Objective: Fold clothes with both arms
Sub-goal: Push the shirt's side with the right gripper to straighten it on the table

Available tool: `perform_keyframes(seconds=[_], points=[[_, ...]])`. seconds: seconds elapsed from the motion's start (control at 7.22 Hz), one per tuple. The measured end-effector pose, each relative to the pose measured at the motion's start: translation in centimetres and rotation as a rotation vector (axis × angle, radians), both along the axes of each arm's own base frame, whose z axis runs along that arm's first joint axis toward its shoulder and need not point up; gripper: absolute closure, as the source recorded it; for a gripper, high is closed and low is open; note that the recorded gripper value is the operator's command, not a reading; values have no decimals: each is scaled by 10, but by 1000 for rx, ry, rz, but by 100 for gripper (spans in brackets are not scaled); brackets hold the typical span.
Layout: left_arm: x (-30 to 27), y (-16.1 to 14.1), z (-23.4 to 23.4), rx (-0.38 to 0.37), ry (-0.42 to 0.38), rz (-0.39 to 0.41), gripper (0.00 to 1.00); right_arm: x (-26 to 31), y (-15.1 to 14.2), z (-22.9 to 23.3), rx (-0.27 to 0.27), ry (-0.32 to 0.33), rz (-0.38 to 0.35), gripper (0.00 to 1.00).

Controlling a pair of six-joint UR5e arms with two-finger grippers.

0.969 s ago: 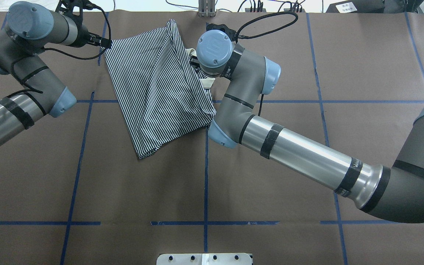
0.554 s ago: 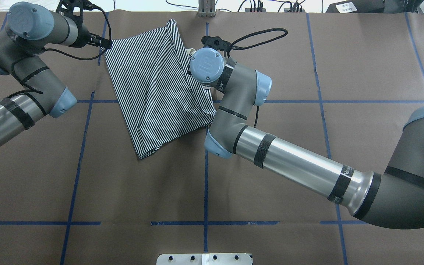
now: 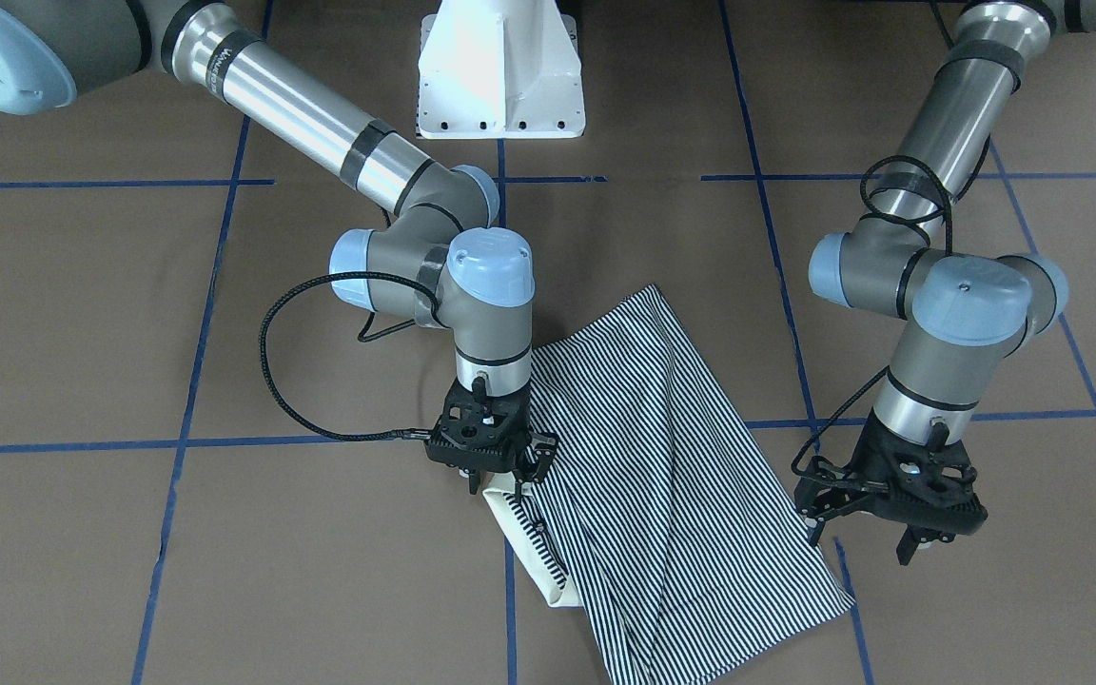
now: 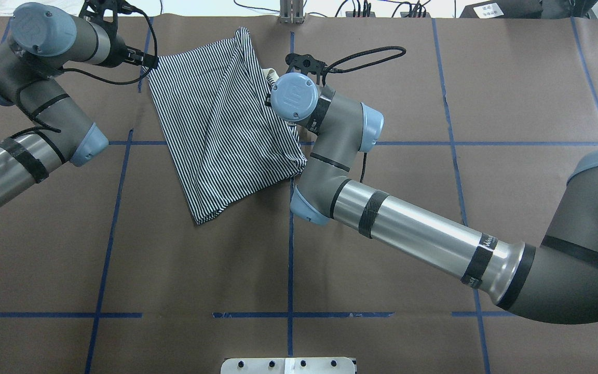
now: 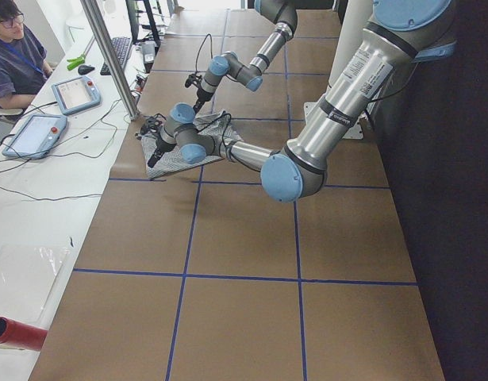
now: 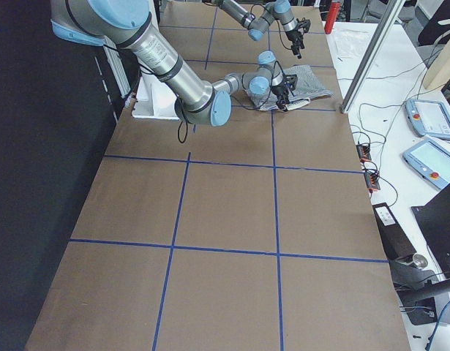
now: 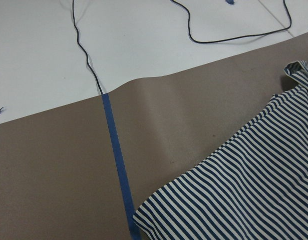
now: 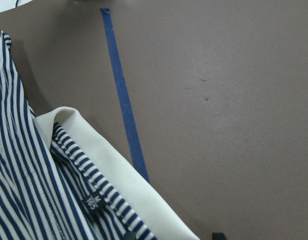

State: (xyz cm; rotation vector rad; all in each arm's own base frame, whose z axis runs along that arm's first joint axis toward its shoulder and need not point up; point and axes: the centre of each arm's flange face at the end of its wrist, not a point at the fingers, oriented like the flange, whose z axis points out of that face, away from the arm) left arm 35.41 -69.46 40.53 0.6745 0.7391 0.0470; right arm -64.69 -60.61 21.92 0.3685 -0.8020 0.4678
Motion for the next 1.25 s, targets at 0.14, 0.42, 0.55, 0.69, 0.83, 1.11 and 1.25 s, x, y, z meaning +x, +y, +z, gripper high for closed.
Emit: perform_keyframes(seconds=[0.14, 0.42, 0.55, 0.69, 0.83, 1.11, 1.25], points=[[0, 0, 0, 0, 0, 0, 0, 0, 0, -1, -1, -4, 4, 100], [2, 1, 0, 0, 1, 2, 0, -1, 0, -5, -6, -8, 9, 100], [4, 2, 0, 0, 1, 4, 0, 0, 0, -9, -4, -12, 7, 100], [5, 3, 0, 0, 1, 7, 0, 4, 3, -17, -4, -19, 3, 100], [7, 3, 0, -1, 2, 9, 0, 13, 13, -26, -9, -19, -4, 100], [9, 5, -2, 2, 3, 12, 0, 43, 71, -1, -3, -36, -38, 100], [11, 5, -2, 3, 4, 15, 0, 62, 108, 26, 9, -41, -56, 100]])
